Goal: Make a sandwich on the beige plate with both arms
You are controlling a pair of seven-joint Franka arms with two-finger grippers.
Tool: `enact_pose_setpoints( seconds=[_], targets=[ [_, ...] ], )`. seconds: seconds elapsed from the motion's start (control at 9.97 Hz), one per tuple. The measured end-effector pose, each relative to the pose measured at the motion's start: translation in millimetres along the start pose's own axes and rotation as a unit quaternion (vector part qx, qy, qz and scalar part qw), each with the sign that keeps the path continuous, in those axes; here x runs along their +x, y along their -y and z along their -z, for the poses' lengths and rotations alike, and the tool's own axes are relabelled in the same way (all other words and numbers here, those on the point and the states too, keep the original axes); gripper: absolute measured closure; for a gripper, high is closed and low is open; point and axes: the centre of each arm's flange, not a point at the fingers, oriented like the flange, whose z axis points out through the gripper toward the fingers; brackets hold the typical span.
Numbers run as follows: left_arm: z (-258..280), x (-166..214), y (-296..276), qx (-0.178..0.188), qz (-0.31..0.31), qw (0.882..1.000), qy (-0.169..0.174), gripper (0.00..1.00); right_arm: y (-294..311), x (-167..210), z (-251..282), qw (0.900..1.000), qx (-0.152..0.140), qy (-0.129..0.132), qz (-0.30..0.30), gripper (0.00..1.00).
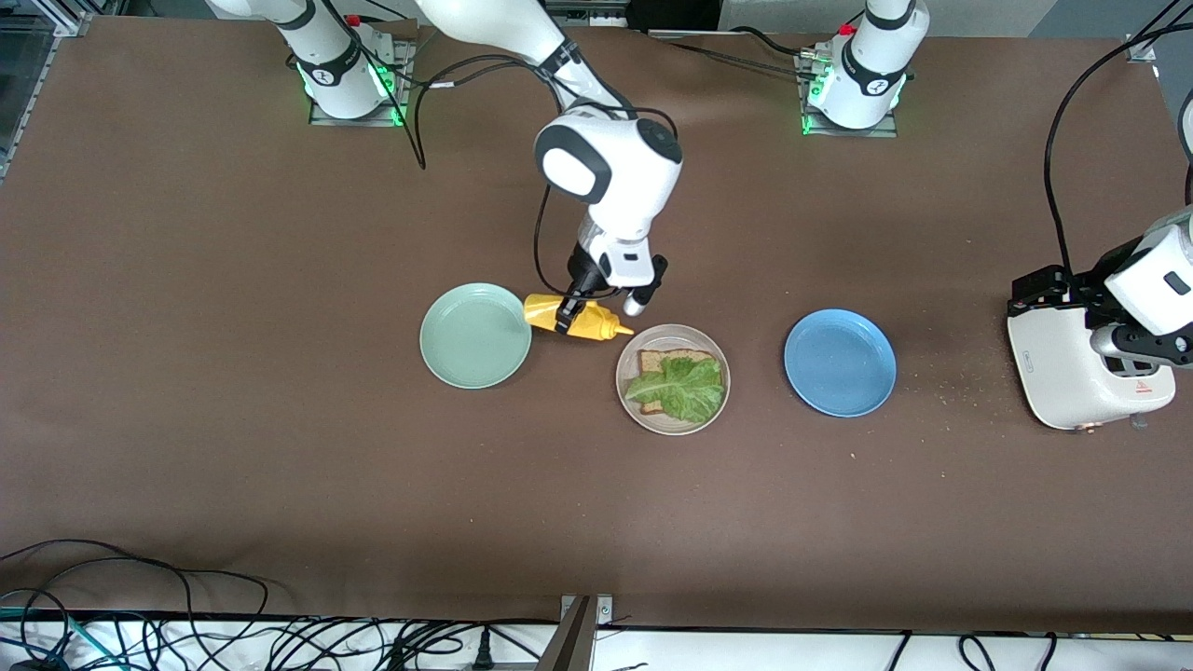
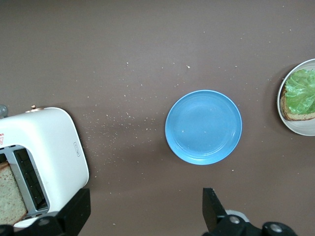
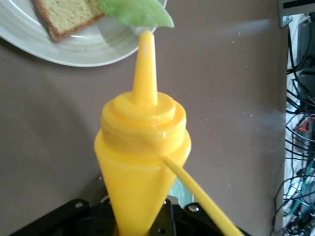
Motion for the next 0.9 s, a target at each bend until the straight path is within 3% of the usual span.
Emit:
enact_pose_setpoints(
  seconds=[0.2,0.5,0.9],
  targets=[
    [0.0,0.0,-0.1,0.0,0.0,1.0,0.0,0.0,33.0,12.9,-8.8,1.0,-0.028,0.004,0.002,0.85],
    [0.0,0.0,-0.3,0.0,0.0,1.0,0.0,0.0,36.1,19.1,-27.8,0.999,-0.048,0.011,0.0,0.85],
    [0.0,0.0,-0.4,0.0,0.0,1.0,0.0,0.0,46.8,19.8,-52.0,0.993,-0.105,0.023,0.041,0.85]
  ],
)
